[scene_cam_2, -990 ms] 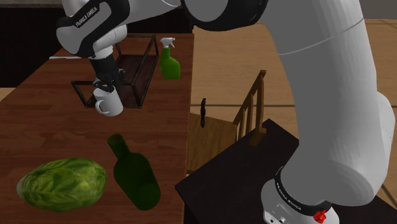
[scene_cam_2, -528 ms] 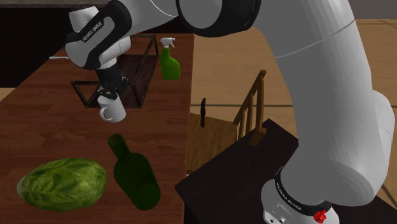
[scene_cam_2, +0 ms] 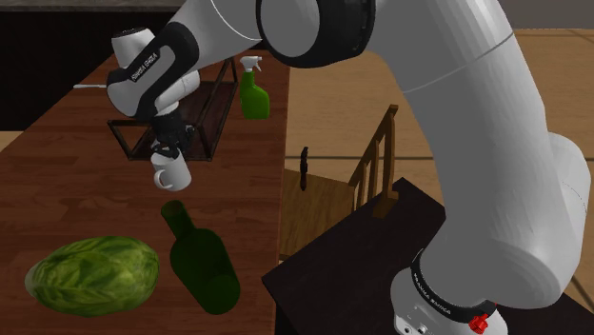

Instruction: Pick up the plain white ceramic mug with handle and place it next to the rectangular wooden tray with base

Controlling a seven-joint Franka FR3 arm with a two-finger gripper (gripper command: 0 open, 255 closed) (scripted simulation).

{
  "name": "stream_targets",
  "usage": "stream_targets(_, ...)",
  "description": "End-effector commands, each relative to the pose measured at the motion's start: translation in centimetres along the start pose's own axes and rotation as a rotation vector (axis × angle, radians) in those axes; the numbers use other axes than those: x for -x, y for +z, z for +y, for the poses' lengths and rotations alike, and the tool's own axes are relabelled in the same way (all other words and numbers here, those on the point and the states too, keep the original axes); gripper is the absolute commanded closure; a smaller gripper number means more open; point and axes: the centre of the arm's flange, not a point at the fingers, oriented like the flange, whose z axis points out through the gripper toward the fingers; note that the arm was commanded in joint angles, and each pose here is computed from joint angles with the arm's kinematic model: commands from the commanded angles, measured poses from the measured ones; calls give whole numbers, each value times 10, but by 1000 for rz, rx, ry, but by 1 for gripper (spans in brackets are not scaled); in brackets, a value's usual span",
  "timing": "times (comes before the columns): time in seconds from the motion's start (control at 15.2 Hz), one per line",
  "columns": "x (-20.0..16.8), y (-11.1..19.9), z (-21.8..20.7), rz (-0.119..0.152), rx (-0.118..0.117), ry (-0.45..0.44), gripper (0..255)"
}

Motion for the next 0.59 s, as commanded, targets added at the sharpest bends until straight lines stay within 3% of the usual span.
stream_targets(0.0,0,1,0,0,0,0,255)
stream_targets(0.33,0,1,0,0,0,0,255)
stream_targets(0.4,0,1,0,0,0,0,0)
stream_targets(0.53,1,1,0,0,0,0,0)
